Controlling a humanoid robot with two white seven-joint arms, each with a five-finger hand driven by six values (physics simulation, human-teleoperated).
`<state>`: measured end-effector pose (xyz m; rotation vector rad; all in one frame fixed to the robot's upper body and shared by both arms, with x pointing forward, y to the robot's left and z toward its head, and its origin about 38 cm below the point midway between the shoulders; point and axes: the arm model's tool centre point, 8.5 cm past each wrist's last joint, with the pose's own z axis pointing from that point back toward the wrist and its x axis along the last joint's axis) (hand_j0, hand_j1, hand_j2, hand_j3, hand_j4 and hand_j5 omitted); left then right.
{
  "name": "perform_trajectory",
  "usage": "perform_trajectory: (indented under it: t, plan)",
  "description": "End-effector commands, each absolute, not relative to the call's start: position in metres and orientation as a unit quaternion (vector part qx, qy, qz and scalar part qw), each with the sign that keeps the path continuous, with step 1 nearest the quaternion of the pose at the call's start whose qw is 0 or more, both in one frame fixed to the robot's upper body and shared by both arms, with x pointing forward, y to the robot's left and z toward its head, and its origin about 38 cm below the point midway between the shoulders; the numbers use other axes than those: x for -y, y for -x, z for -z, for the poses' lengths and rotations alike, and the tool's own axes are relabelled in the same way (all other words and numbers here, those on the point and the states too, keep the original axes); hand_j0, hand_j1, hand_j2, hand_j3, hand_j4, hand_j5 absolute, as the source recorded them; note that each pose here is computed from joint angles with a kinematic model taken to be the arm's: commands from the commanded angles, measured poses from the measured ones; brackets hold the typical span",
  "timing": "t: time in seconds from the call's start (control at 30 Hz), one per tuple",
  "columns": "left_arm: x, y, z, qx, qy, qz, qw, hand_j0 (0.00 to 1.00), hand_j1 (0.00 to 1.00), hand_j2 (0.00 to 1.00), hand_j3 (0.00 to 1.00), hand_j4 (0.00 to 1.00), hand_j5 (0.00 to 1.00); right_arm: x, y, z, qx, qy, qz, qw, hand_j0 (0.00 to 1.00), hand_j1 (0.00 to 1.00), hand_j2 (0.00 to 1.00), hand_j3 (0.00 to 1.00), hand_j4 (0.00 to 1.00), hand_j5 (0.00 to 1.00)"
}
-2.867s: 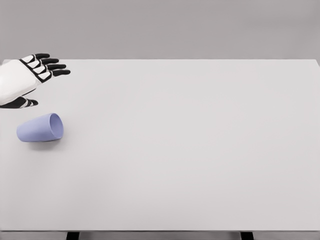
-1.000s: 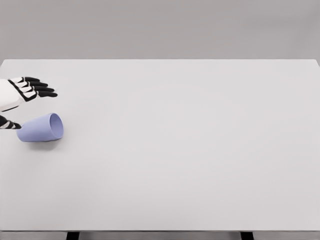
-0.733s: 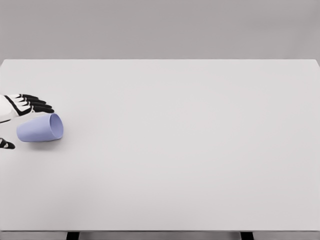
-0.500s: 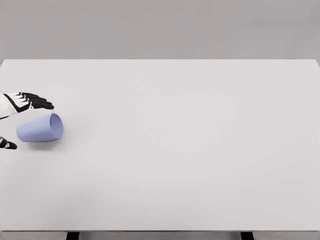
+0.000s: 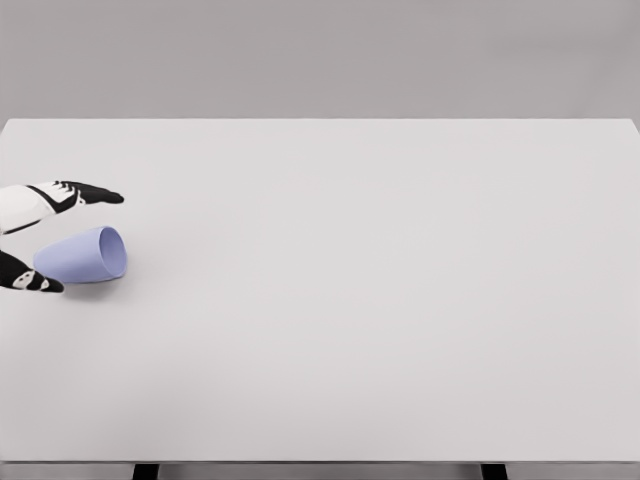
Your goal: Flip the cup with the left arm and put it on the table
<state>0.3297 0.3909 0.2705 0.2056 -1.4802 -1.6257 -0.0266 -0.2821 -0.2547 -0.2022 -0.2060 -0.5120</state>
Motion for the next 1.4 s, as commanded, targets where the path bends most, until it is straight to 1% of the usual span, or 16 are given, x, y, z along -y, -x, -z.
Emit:
perform_trajectory:
  t: [0.0,0.47,0.57,0.63,0.83,1.07,1.37]
  plan:
    - [-0.389,-0.334,-0.262,0.601,-0.085,0.637,0.474,1.0,1.0,1.0,1.0,1.0,1.0,0.282,0.027,0.255,0.102,0.1,0.253,0.957,1.0,1.0,1.0,1.0,1.0,1.0]
    - [-0.389,-0.345,-0.243,0.584,-0.107,0.604,0.532,1.0,1.0,1.0,1.0,1.0,1.0,0.282,0.027,0.255,0.102,0.1,0.253,0.957,1.0,1.0,1.0,1.0,1.0,1.0]
    - [-0.387,-0.346,-0.241,0.585,-0.108,0.603,0.532,1.0,1.0,1.0,1.0,1.0,1.0,0.282,0.027,0.255,0.102,0.1,0.253,0.957,1.0,1.0,1.0,1.0,1.0,1.0]
    - [-0.39,-0.347,-0.236,0.574,-0.115,0.596,0.55,1.0,1.0,1.0,1.0,1.0,1.0,0.282,0.027,0.255,0.102,0.1,0.253,0.957,1.0,1.0,1.0,1.0,1.0,1.0]
    - [-0.386,-0.347,-0.228,0.575,-0.107,0.588,0.558,1.0,1.0,1.0,1.0,1.0,1.0,0.282,0.027,0.255,0.102,0.1,0.253,0.957,1.0,1.0,1.0,1.0,1.0,1.0]
    - [-0.392,-0.348,-0.223,0.562,-0.117,0.582,0.576,1.0,1.0,1.0,1.0,1.0,1.0,0.282,0.027,0.255,0.102,0.1,0.253,0.957,1.0,1.0,1.0,1.0,1.0,1.0]
    - [-0.389,-0.353,-0.202,0.552,-0.121,0.561,0.606,1.0,1.0,1.0,1.0,1.0,1.0,0.282,0.027,0.255,0.102,0.1,0.253,0.957,1.0,1.0,1.0,1.0,1.0,1.0]
